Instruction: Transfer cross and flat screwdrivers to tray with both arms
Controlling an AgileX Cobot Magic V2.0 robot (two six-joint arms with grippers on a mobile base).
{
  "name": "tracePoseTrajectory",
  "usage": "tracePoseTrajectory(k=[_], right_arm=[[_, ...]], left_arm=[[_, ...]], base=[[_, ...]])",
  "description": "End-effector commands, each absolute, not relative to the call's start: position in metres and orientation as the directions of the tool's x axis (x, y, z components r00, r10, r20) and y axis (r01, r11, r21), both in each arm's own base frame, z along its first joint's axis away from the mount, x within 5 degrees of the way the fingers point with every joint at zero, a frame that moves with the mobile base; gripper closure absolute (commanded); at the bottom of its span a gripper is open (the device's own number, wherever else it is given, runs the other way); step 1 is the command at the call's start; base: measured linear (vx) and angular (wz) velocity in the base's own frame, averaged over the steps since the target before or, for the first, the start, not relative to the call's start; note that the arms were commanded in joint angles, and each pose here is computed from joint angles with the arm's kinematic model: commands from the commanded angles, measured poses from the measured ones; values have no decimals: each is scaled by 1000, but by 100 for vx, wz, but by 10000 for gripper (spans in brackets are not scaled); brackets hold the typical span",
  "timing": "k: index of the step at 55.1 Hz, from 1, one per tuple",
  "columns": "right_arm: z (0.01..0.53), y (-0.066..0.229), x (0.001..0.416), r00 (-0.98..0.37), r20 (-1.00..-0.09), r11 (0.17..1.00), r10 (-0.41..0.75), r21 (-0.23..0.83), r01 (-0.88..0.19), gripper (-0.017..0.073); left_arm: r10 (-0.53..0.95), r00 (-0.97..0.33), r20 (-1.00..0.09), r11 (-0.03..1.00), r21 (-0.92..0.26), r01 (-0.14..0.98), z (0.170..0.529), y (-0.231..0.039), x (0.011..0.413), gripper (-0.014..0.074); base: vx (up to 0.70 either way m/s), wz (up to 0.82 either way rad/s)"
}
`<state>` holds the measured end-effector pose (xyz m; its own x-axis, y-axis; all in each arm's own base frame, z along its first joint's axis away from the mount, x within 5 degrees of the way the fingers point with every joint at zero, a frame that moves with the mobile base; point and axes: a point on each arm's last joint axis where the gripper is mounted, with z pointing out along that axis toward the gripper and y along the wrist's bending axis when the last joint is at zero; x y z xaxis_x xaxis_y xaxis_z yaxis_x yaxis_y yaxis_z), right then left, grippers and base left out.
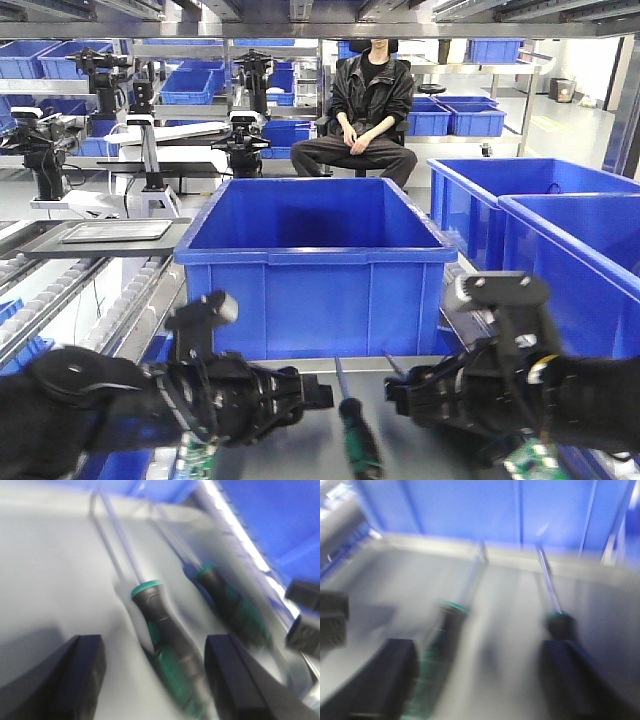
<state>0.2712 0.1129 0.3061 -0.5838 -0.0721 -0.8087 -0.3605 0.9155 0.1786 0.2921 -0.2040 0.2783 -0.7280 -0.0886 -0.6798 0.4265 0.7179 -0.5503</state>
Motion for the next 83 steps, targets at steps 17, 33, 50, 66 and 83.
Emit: tracePoseTrajectory(k=[17,33,50,66,83], right_arm=[[397,72,167,-352,-924,897,-151,22,-442,571],[355,40,91,-128,-991,913,-41,15,-407,568],[321,33,83,-3,-1000,928,-6,-4,-374,567],[321,34,83,-10,-1000,927,-4,0,-375,567],[321,34,83,-11,-1000,927,-3,1,-375,567]], left_arm=[[85,-406,-910,718,-227,658,393,-152,210,592],[88,-250,-964,790,-85,607,351,-86,122,591],[-28,-83,-996,831,-70,551,317,-56,85,591],[-18,-98,-995,829,-70,555,314,-57,85,591],[72,86,-994,909,100,404,297,-35,77,591]], base=[[0,0],[0,0],[0,0],[0,0],[0,0]])
